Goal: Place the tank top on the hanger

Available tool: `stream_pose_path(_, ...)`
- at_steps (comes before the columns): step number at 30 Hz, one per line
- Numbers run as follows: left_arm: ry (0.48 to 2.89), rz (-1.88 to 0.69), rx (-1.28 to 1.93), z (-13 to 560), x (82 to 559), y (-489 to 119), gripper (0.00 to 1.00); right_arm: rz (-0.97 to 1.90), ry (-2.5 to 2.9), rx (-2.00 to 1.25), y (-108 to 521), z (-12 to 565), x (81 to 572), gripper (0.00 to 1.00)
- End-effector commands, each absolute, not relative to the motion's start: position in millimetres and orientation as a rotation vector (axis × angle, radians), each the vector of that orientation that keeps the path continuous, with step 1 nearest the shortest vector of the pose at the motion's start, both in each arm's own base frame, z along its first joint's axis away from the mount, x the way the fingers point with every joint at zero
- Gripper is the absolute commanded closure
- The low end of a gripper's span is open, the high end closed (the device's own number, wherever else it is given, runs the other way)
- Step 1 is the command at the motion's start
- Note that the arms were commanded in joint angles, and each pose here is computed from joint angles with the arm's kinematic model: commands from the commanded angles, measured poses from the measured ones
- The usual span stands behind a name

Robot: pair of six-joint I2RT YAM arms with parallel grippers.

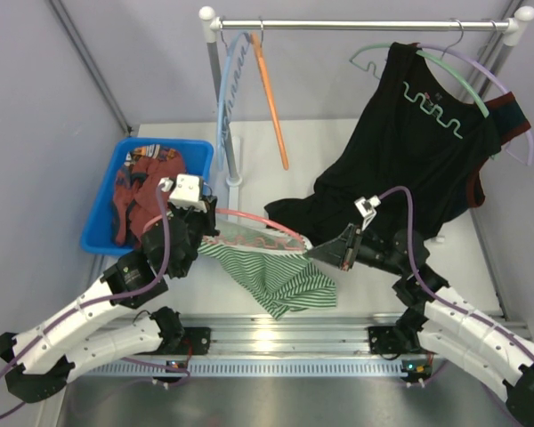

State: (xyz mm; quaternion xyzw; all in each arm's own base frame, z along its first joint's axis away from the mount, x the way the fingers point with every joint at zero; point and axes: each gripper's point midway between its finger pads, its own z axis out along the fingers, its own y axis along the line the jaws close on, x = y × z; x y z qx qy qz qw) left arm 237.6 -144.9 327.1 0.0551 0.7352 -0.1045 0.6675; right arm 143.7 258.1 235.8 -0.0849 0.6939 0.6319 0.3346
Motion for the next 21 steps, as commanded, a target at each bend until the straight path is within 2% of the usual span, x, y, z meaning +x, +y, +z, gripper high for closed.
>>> stream_pose_path(1,1.604,-0.254,0.040,347,240,-137,1.00,1.673,1.671,-0.262,260,277,143,1.00)
stream_pose_path(11,1.631,-0.221,0.070,331,243,-141,1.00,1.736,1.533,-0.260,260,328,147,1.00)
stream_pose_path(21,1.650,-0.240,0.093,324,246,-154,1.00,1.873,1.463,-0.303,279,348,136,1.00)
